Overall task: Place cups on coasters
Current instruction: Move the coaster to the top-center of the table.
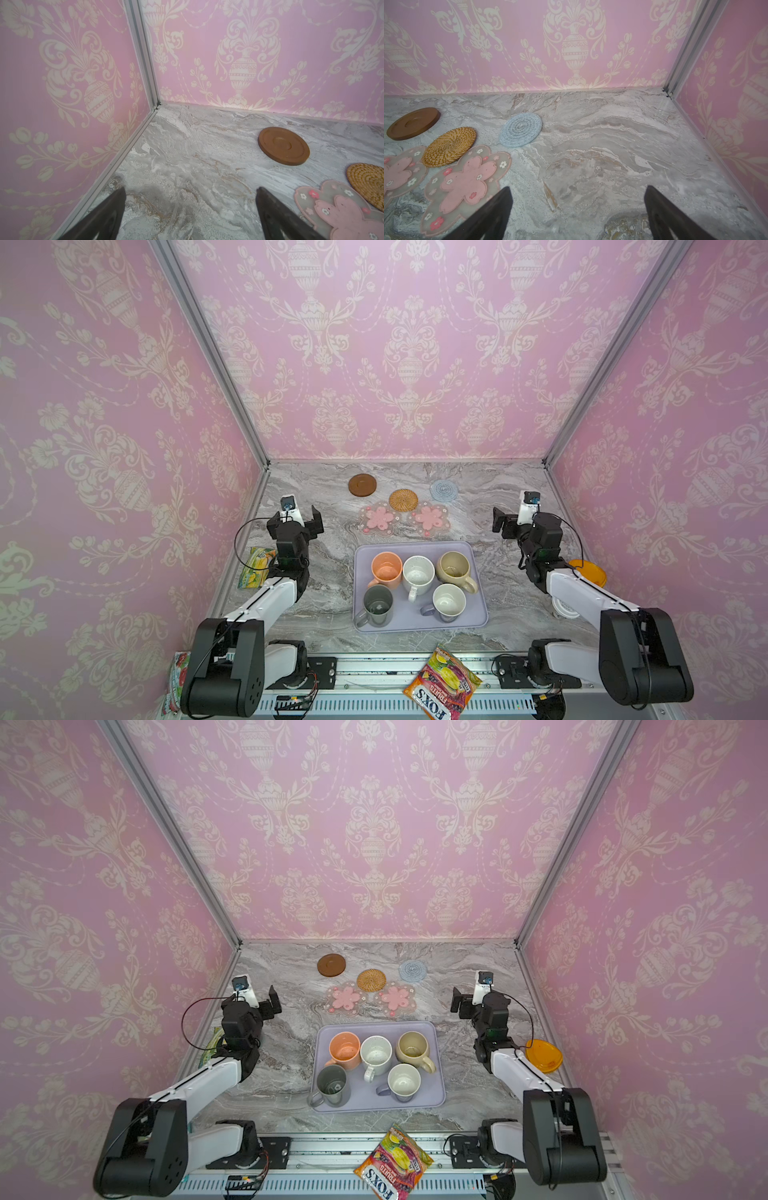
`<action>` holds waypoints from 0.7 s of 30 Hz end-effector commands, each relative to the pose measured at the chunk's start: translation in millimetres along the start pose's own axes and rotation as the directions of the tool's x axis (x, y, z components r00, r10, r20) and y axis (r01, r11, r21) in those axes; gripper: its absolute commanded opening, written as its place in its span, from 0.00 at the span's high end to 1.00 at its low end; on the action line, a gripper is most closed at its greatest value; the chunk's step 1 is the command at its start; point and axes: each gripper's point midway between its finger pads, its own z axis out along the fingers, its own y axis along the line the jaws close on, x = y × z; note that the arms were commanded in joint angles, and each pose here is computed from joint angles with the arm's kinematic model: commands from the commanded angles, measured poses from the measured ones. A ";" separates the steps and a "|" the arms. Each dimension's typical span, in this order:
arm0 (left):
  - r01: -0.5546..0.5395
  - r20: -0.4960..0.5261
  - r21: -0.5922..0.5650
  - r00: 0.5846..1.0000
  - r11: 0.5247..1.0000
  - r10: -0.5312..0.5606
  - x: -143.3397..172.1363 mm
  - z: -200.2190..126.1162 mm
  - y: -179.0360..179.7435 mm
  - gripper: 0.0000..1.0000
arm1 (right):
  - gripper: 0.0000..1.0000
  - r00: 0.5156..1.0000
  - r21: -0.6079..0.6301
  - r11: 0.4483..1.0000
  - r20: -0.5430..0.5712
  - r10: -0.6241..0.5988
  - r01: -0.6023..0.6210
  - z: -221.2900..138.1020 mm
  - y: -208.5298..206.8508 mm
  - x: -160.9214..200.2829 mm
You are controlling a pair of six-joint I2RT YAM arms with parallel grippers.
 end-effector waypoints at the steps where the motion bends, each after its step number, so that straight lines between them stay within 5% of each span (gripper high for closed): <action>1: 0.030 -0.104 -0.059 0.994 0.998 -0.036 -1.0 -5.3 10.2 0.01 | 0.00 1.000 0.017 1.000 -0.023 0.021 -0.020 -6.4 1.1 -11.8; 8: 0.136 -0.127 0.076 0.984 0.988 -0.126 -20.1 -10.1 -15.1 0.01 | 0.00 0.997 0.051 0.998 -0.078 0.026 -0.022 -9.6 6.7 -22.4; 21: 0.256 -0.392 0.150 0.902 0.955 -0.180 -11.6 1.9 -58.6 0.15 | 0.03 0.961 -0.079 0.997 -0.276 -0.019 -0.003 -11.0 64.2 -20.8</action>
